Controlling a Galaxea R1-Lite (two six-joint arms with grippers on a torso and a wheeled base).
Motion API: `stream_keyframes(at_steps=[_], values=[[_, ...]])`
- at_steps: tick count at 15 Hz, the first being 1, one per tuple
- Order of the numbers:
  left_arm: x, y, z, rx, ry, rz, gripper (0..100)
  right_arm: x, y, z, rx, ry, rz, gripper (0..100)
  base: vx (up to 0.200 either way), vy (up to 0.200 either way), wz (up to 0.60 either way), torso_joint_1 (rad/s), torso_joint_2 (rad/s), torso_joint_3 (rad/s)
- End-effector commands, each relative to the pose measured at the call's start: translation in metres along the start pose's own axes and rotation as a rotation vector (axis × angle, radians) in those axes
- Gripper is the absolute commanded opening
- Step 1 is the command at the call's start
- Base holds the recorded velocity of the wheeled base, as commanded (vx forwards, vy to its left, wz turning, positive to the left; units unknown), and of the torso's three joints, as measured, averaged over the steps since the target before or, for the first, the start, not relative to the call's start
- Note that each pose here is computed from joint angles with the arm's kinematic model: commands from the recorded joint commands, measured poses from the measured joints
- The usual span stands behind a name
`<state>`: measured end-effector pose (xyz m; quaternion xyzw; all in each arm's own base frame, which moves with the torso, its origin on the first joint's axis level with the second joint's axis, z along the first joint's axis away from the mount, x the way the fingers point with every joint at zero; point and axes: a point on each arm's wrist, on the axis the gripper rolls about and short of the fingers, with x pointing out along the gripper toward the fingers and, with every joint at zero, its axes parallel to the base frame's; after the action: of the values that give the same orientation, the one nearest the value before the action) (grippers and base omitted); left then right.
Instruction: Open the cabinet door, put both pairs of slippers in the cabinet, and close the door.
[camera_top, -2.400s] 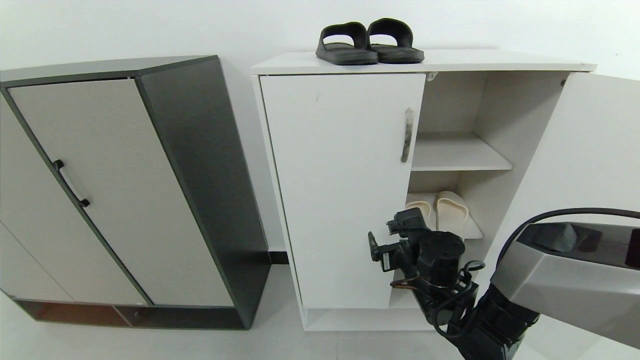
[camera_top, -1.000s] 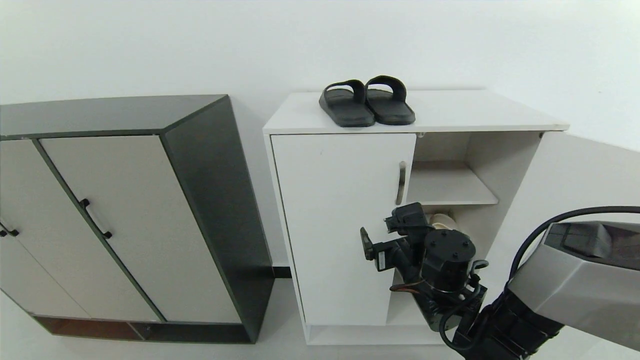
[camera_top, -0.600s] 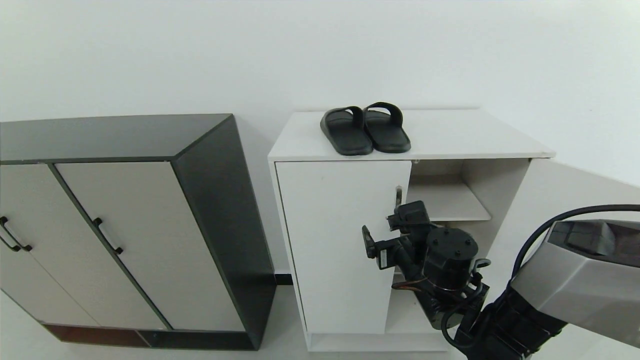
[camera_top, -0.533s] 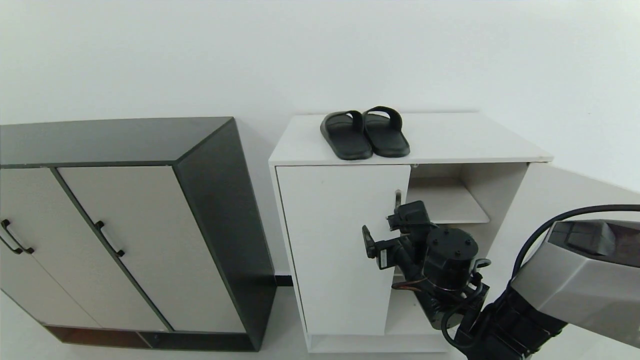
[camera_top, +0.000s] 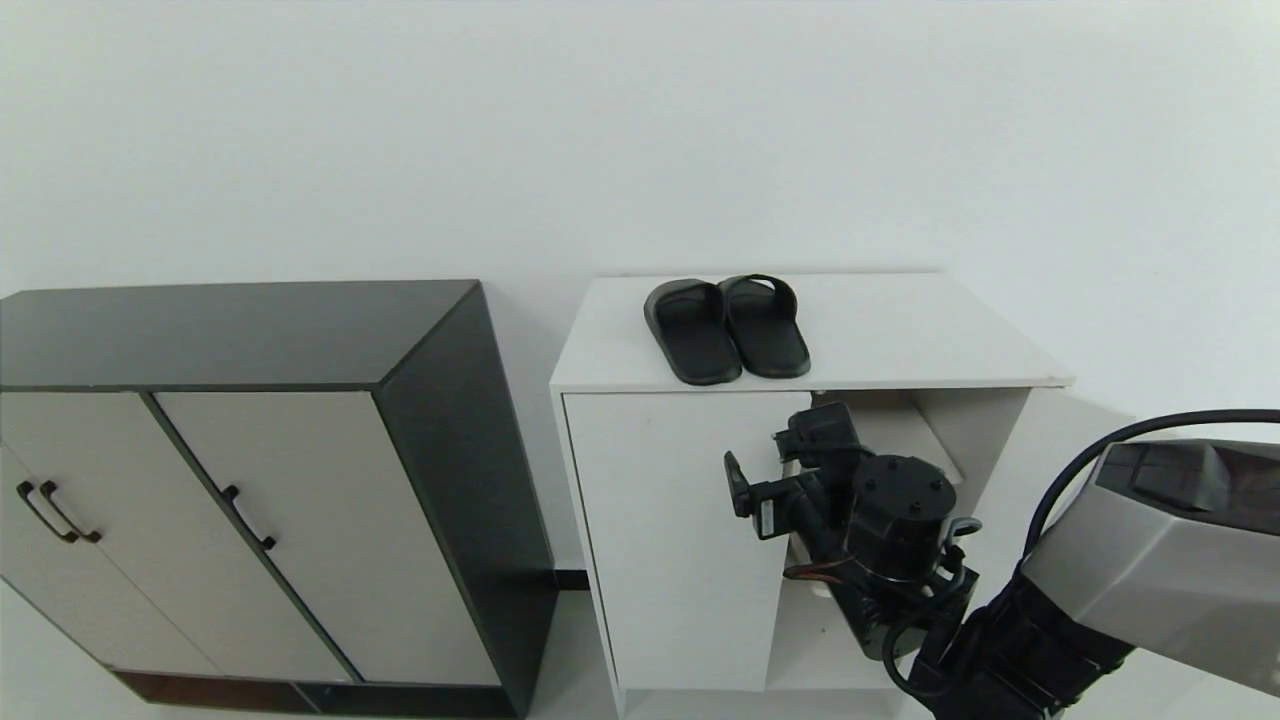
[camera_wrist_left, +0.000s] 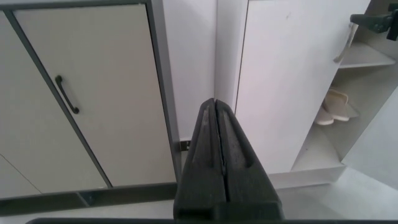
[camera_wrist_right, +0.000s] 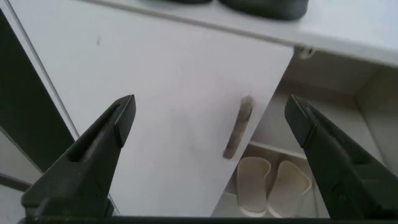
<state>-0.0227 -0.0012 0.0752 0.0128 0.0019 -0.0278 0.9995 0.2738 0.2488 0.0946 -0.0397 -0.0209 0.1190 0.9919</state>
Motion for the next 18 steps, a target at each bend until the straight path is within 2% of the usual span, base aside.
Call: stream_keyframes(at_steps=[1,5,7,10,13,15,18], values=[[0.0,0.0,0.0,0.0,0.0,0.0,0,0.0,0.0,-0.001,-0.001,0.001,0.001,100,0.0,0.0,0.0,0.242,-0.55,-0.325],[0.0,0.0,0.0,0.0,0.0,0.0,0,-0.002,0.001,-0.007,-0.011,0.015,0.044,100,0.0,0.0,0.0,0.18,-0.42,-0.247],[0.0,0.0,0.0,0.0,0.0,0.0,0,0.0,0.004,0.0,-0.017,0.006,0.047,100,0.0,0.0,0.0,0.041,-0.09,-0.051],[0.0,0.0,0.0,0.002,0.0,0.0,0,0.011,0.002,0.031,-0.003,0.056,0.039,100,0.0,0.0,0.0,0.0,0.0,0.0],[0.0,0.0,0.0,0.005,0.0,0.0,0,0.02,0.002,0.082,0.13,0.151,0.012,100,0.0,0.0,0.0,0.0,0.0,0.0],[0.0,0.0,0.0,0.005,0.0,0.0,0,0.024,0.002,0.097,0.185,0.199,-0.033,100,0.0,0.0,0.0,0.0,0.0,0.0],[0.0,0.0,0.0,0.005,0.0,0.0,0,0.028,0.003,0.1,0.217,0.221,-0.05,100,0.0,0.0,0.0,0.0,0.0,0.0]])
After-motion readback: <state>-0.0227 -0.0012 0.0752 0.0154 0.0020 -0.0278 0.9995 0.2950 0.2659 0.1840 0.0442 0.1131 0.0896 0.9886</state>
